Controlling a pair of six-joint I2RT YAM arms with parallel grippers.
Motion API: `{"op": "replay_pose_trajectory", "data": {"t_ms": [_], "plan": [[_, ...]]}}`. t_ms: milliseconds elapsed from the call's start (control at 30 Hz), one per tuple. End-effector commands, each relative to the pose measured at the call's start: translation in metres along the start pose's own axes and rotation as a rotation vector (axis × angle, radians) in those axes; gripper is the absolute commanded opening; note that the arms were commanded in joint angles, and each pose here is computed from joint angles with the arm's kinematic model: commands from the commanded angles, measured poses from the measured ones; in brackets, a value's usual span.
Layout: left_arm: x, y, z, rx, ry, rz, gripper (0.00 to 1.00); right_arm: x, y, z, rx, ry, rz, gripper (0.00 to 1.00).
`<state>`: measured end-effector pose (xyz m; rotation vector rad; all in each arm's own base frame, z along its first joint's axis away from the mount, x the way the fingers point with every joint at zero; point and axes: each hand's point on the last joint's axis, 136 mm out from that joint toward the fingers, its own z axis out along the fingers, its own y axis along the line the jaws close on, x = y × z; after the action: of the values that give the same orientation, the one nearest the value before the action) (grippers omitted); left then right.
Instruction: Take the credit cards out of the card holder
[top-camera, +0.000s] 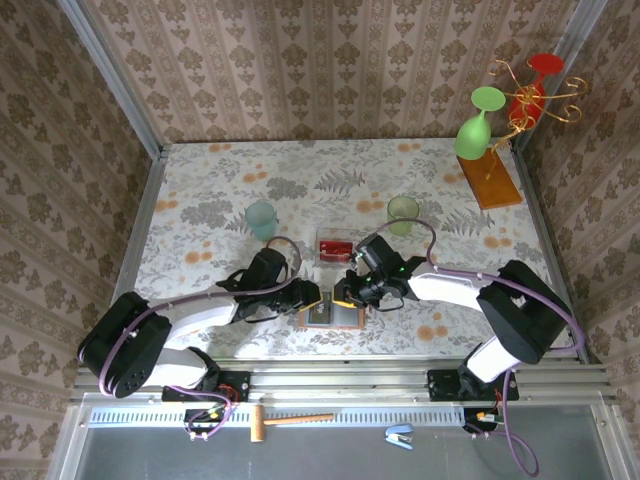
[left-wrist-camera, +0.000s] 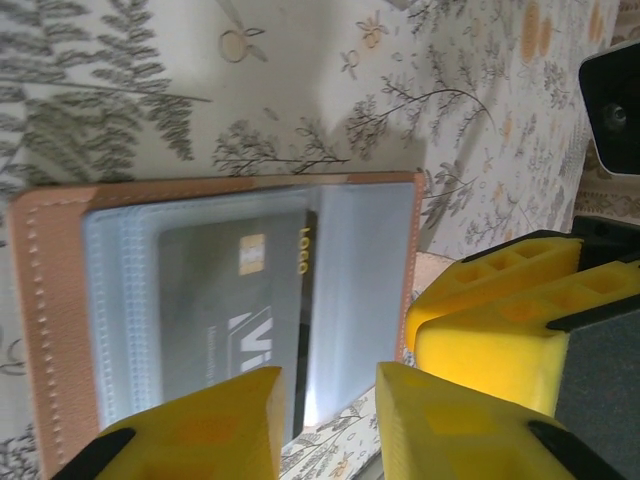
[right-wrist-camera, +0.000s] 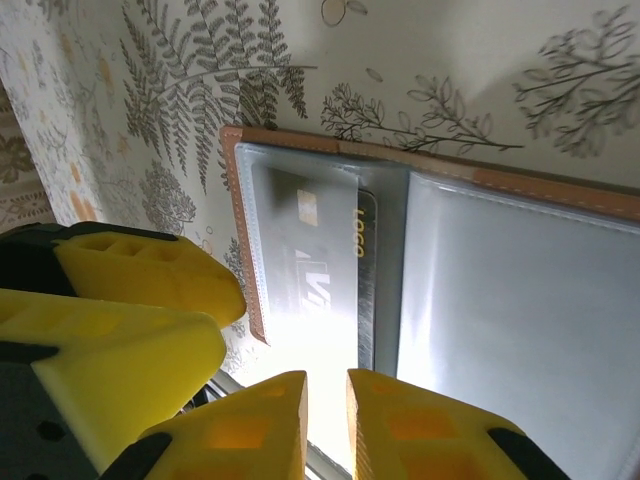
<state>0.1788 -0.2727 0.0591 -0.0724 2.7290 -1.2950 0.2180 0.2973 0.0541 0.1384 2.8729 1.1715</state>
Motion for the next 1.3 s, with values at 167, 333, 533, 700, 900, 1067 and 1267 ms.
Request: {"op": "replay_pose_trajectory", "data": {"t_ms": [167,333,533,700,900,1067,1267], "plan": [[0.004,0.018,-0.003,-0.027,-0.012,-0.014,0.24,0.000,0.015,0.017,-0.034,0.023,-0.003,0.17],[0.005,0.027,-0.001,-0.040,-0.012,-0.027,0.20,0.003,0.013,0.023,-0.031,0.041,0.000,0.17],[0.008,0.033,0.001,-0.049,-0.004,-0.036,0.20,0.005,0.012,0.031,-0.025,0.060,0.003,0.17],[0.008,0.034,0.001,-0.050,-0.007,-0.041,0.20,0.007,0.008,0.034,-0.014,0.067,0.005,0.18],[0.008,0.035,0.001,-0.053,-0.004,-0.042,0.20,0.009,-0.001,0.033,0.029,0.068,0.004,0.20],[0.009,0.036,0.001,-0.055,-0.003,-0.044,0.21,0.009,-0.006,0.030,0.065,0.065,-0.007,0.22],[0.009,0.037,0.001,-0.058,-0.002,-0.046,0.21,0.008,-0.008,0.027,0.091,0.063,-0.022,0.24]]}}
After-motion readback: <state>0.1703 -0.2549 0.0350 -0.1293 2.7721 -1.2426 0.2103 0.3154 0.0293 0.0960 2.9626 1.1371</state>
